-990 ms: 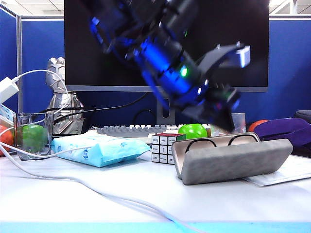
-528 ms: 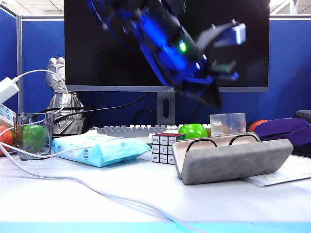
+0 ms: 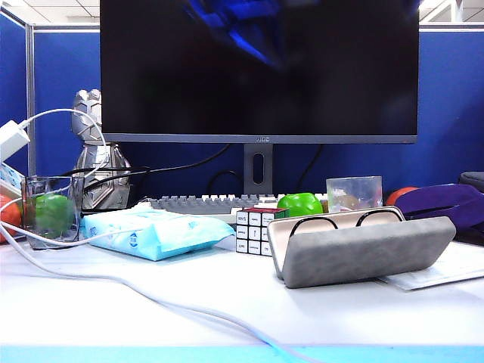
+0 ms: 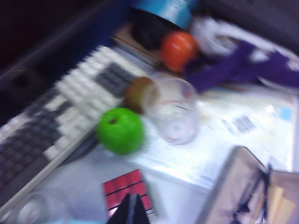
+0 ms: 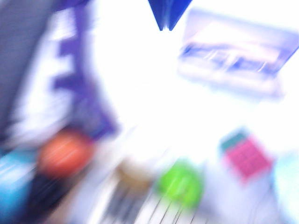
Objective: Pick up the glasses, fold the temples of the glasses, place the glasses into the glasses case, and finally close the glasses case.
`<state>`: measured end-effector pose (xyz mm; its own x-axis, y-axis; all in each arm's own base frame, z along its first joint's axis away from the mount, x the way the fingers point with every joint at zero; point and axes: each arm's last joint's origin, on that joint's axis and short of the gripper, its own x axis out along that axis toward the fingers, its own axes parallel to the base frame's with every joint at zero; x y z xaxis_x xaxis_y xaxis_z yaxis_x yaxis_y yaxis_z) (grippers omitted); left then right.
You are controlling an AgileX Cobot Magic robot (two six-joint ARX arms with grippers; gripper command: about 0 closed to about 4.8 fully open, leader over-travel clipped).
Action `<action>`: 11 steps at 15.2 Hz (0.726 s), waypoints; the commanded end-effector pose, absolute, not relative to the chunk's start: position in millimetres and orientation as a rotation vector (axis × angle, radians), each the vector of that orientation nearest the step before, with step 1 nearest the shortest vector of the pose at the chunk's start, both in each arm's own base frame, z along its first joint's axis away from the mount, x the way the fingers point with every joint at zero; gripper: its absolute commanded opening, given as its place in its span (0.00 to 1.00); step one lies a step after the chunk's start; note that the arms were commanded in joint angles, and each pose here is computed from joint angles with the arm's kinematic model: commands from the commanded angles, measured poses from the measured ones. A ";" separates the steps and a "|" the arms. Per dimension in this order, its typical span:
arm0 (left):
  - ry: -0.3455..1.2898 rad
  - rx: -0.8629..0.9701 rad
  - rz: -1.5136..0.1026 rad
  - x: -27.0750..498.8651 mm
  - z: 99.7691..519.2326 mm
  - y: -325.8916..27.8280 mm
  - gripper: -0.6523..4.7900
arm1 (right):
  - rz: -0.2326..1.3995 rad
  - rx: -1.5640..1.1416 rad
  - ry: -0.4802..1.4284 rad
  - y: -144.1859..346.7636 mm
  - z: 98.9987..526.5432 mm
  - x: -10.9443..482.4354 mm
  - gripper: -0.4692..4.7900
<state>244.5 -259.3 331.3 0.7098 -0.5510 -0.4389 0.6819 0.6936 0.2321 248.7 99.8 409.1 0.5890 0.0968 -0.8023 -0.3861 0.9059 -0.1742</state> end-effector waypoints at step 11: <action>0.867 0.272 -0.948 322.3 217.1 -223.9 0.11 | 0.480 -0.262 1.346 133.2 313.9 308.9 0.08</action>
<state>322.0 -218.2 220.2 0.2982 -0.5748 -0.7621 0.7848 0.6021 -0.1470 309.6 133.0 312.2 0.1382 0.1745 -0.9749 -0.4734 0.8763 0.0897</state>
